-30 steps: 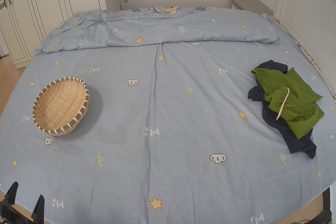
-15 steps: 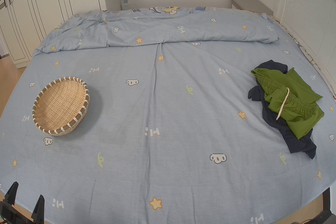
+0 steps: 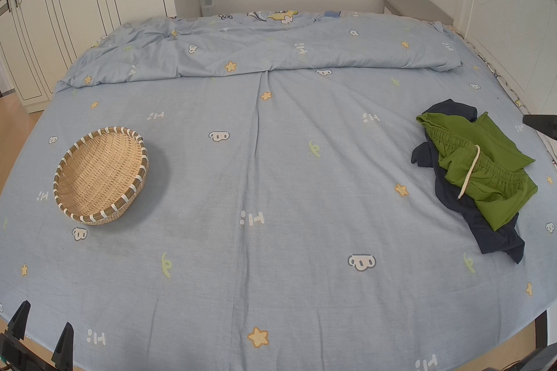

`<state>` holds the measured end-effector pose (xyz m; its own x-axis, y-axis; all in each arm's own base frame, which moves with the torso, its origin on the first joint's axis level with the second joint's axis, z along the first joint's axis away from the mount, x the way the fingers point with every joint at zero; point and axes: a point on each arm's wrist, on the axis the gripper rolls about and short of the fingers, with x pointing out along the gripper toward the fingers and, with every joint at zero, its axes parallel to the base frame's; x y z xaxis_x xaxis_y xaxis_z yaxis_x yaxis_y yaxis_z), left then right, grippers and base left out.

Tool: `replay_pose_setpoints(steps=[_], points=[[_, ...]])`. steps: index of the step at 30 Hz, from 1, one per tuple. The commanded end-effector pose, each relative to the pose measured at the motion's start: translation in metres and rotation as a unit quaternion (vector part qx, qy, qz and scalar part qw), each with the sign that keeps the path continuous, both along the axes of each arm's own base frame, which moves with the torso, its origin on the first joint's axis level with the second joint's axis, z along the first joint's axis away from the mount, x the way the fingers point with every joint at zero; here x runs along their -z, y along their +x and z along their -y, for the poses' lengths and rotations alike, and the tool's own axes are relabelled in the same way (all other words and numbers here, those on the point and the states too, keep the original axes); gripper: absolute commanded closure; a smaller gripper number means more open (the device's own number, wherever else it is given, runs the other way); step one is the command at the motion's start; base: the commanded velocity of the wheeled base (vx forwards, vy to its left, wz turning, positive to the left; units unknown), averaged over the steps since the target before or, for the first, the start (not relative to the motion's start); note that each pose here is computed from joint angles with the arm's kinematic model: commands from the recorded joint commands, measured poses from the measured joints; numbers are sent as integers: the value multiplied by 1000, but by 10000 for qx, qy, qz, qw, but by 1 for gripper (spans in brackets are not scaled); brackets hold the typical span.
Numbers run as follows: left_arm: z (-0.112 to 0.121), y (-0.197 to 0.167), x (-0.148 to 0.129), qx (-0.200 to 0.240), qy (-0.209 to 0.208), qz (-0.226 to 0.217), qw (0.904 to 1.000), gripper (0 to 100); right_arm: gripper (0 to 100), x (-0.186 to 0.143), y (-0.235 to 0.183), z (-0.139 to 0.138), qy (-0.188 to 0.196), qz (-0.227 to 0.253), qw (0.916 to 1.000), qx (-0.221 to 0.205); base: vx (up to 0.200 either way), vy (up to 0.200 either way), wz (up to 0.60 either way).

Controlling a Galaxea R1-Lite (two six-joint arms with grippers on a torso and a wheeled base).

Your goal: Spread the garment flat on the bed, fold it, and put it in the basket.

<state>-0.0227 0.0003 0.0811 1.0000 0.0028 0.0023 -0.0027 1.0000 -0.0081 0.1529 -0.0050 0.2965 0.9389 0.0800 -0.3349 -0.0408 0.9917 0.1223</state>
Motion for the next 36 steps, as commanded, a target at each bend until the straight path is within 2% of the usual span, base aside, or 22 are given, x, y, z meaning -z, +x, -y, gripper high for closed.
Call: replay_pose_setpoints(steps=[1,5,7,18,25,26,31,36], points=[[0,0,5,-1,-6,4,10000,0,0,6,73,9,53,-749,9972,-52,0,0,0],[0,0,5,-1,-6,4,10000,0,0,10,101,27,-89,-850,9953,455,0,0,0],[0,0,5,-1,-6,4,10000,0,0,13,107,29,-112,-911,9946,488,0,0,0],[0,0,5,-1,-6,4,10000,0,0,66,161,35,-34,-1720,9845,332,0,0,0],[0,0,5,-1,-6,4,10000,0,0,88,187,39,112,-1728,9848,163,0,0,0],[0,0,5,-1,-13,4,10000,0,0,95,203,44,217,-1709,9850,77,0,0,0],[0,0,5,-9,-13,4,10000,0,0,104,233,61,258,-1682,9852,212,0,0,0],[0,0,5,-9,-13,4,10000,0,0,98,241,63,288,-1586,9868,157,0,0,0]])
